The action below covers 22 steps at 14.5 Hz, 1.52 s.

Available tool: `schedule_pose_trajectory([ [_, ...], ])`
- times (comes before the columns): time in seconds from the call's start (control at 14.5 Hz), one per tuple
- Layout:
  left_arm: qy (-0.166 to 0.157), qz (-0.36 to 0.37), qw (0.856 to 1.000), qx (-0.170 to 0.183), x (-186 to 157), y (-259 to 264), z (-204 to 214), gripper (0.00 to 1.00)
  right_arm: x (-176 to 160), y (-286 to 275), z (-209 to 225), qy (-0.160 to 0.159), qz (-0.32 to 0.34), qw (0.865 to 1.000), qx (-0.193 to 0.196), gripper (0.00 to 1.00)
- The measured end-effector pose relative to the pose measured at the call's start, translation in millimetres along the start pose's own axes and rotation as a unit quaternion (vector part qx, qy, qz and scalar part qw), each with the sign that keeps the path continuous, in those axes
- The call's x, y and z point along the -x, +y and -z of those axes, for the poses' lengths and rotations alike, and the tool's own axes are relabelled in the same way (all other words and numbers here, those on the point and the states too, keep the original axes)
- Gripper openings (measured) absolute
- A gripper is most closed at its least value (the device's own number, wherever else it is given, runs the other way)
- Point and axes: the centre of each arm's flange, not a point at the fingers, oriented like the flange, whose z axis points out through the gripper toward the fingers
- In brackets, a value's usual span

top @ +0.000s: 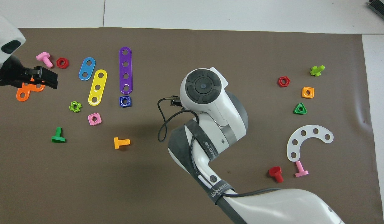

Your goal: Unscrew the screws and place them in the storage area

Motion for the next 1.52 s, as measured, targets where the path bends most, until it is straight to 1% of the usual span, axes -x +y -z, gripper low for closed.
schedule_pose_trajectory([
  [0.14,0.001,0.000,1.000,0.000,4,0,3,1.00,-2,-15,-37,0.016,0.016,1.000,0.005,0.99],
  [0.28,-0.004,-0.001,1.000,0.000,4,0,-6,1.00,-7,-16,-60,0.027,0.021,0.999,0.008,0.97],
  [0.35,-0.005,-0.002,1.000,0.000,4,1,-10,1.00,-8,-15,-66,0.028,0.021,0.999,0.010,0.90],
  [0.48,-0.006,-0.002,1.000,0.000,3,1,-14,1.00,-8,-13,-69,0.026,0.020,0.999,0.013,0.68],
  [0.55,-0.006,-0.002,1.000,0.000,4,1,-14,1.00,-7,-13,-70,0.024,0.020,0.999,0.014,0.60],
  [0.62,-0.006,-0.002,1.000,0.000,4,1,-15,1.00,-6,-12,-73,0.021,0.021,0.999,0.016,0.60],
  [0.69,-0.006,-0.002,1.000,0.000,5,1,-16,1.00,-5,-11,-76,0.018,0.021,0.999,0.018,0.53],
  [0.76,-0.007,-0.003,1.000,0.000,6,2,-17,1.00,-3,-10,-78,0.017,0.021,0.999,0.019,0.48],
  [0.97,-0.008,-0.006,1.000,0.000,8,5,-19,1.00,-3,-10,-80,0.016,0.021,0.999,0.019,0.48],
  [1.18,-0.007,0.000,1.000,0.000,9,-1,-19,1.00,-4,-11,-78,0.024,0.022,0.999,0.013,0.48],
  [1.24,-0.007,0.004,1.000,0.000,9,-6,-19,1.00,-5,-11,-78,0.025,0.022,0.999,0.012,0.44],
  [1.31,-0.008,0.008,1.000,0.000,9,-11,-19,1.00,-5,-12,-78,0.026,0.024,0.999,0.012,0.44],
  [1.38,-0.008,0.012,1.000,0.000,9,-16,-19,1.00,-4,-12,-78,0.025,0.028,0.999,0.013,0.40],
  [1.45,-0.008,0.015,1.000,0.000,10,-19,-20,1.00,-4,-12,-79,0.025,0.029,0.999,0.013,0.33],
  [1.52,-0.008,0.017,1.000,0.000,10,-22,-20,1.00,-4,-12,-79,0.025,0.030,0.999,0.013,0.19],
])
